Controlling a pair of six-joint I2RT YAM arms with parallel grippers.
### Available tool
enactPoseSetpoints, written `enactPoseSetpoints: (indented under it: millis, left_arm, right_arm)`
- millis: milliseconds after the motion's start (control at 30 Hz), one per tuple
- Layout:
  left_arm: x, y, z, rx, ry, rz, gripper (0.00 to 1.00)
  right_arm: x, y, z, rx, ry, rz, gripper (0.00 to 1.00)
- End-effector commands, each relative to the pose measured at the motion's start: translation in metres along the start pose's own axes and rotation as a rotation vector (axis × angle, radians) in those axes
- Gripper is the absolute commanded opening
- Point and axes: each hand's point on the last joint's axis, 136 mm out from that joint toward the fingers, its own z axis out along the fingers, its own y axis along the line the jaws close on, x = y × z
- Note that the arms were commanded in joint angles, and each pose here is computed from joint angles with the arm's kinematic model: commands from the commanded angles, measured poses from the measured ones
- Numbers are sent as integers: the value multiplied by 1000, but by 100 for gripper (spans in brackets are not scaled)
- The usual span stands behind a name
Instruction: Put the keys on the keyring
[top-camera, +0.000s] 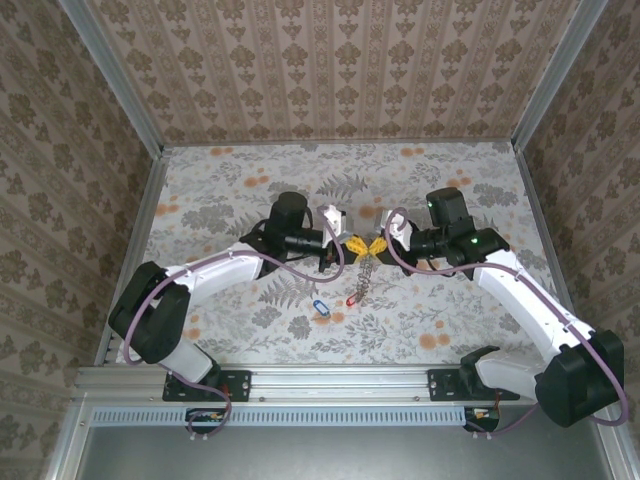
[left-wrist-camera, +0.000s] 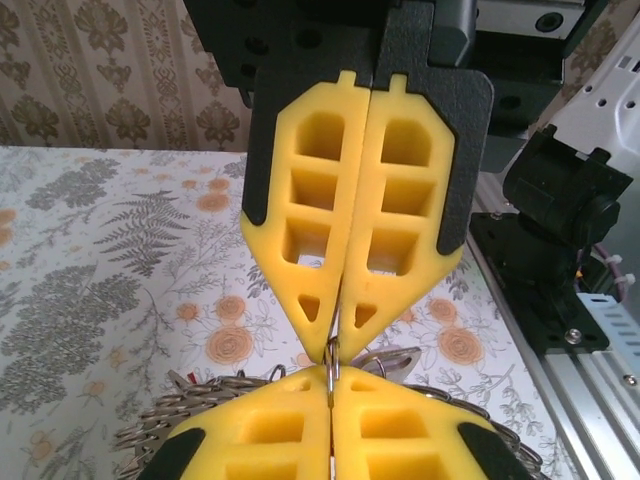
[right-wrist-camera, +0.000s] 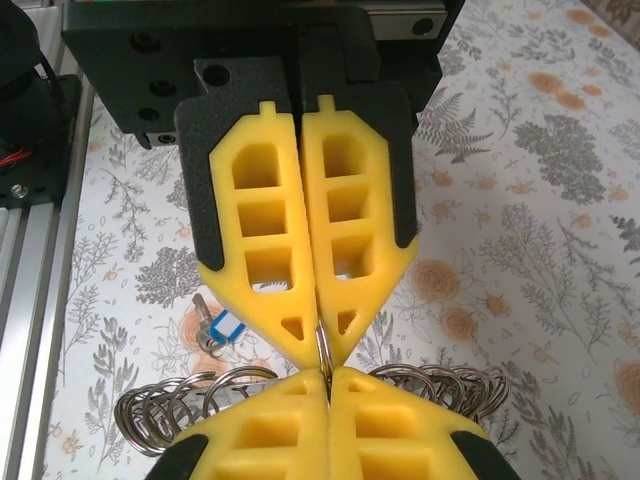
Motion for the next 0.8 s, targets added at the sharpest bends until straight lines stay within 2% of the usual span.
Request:
enactPoseSetpoints:
  millis: [0, 200, 400, 567, 633, 767]
  left_arm:
    - [0, 0, 4, 11, 58, 64, 11]
    - [11, 2, 7, -11, 150, 84, 12]
    - [19, 4, 10, -11, 211, 90, 10]
    - [20, 4, 11, -8, 211, 82, 8]
    - [17, 3, 12, -6, 199, 80, 0]
    - [12, 4, 13, -12, 169, 87, 0]
  right_arm:
    - [-6, 0, -6, 7, 43, -8, 0]
    - [-2, 2, -4, 10, 136, -21, 0]
    - [-14, 7, -5, 9, 115, -55, 0]
    - [-25, 11, -9, 0, 71, -74, 0]
    - [-25, 12, -8, -6, 70, -70, 0]
    - [-21, 12, -7, 3, 73, -64, 0]
